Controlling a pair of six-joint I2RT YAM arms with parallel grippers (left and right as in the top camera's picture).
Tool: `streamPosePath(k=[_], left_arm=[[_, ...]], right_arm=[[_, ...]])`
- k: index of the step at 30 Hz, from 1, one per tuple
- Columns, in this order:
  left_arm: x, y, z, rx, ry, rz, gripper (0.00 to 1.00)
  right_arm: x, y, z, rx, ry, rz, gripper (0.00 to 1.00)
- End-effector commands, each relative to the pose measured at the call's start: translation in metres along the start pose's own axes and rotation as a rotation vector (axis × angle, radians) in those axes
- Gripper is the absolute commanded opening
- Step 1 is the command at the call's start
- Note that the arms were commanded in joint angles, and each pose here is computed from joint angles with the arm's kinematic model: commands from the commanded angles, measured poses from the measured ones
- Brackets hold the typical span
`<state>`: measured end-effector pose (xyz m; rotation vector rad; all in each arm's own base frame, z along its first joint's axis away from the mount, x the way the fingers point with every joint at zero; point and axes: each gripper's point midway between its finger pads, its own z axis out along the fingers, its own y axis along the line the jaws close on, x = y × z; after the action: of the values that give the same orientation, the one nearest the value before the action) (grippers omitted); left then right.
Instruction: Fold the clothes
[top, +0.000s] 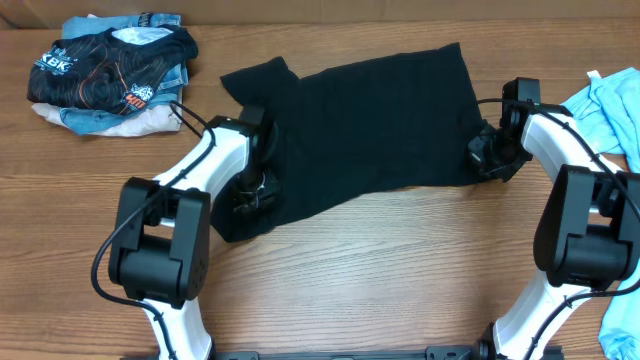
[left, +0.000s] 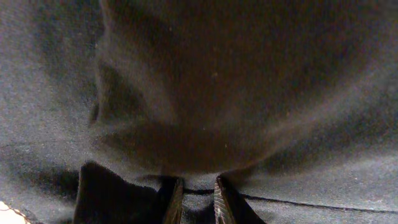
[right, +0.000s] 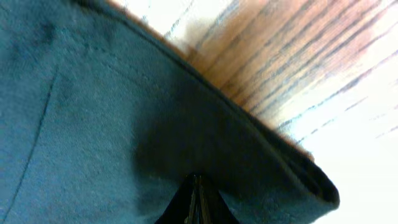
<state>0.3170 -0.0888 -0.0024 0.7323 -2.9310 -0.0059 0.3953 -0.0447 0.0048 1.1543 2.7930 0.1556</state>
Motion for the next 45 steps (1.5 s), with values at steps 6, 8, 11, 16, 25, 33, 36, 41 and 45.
streamPosePath(k=[6,8,11,16,25,33,36,41,45], left_arm=[[-0.010,0.049,0.026,-0.181,0.017,-0.034,0.22],[-0.014,0.055,0.025,-0.188,0.016,-0.028,0.23],[-0.021,0.064,0.024,-0.203,0.006,-0.014,0.23],[-0.033,0.087,0.021,-0.265,-0.016,-0.009,0.20],[-0.031,0.108,0.015,-0.352,-0.009,-0.011,0.24],[-0.042,0.103,0.003,-0.344,-0.054,-0.001,0.25],[-0.054,0.095,-0.011,-0.322,-0.085,0.012,0.27],[-0.075,0.080,-0.041,-0.285,-0.142,0.029,0.33],[-0.096,0.065,-0.076,-0.237,-0.216,0.021,0.54]], right_arm=[[0.005,-0.018,0.007,0.079,0.002,0.012,0.04],[0.007,-0.030,0.006,0.127,0.006,0.080,0.04],[0.010,-0.041,0.004,0.162,0.021,0.112,0.04],[0.016,-0.054,0.002,0.220,0.039,0.114,0.04],[0.033,-0.081,-0.009,0.363,0.065,0.255,0.04],[0.048,-0.096,-0.038,0.433,0.068,0.383,0.04],[0.049,-0.094,-0.056,0.411,0.044,0.384,0.04],[0.041,-0.082,-0.078,0.318,-0.003,0.275,0.04],[0.037,-0.064,-0.087,0.209,-0.004,0.140,0.04]])
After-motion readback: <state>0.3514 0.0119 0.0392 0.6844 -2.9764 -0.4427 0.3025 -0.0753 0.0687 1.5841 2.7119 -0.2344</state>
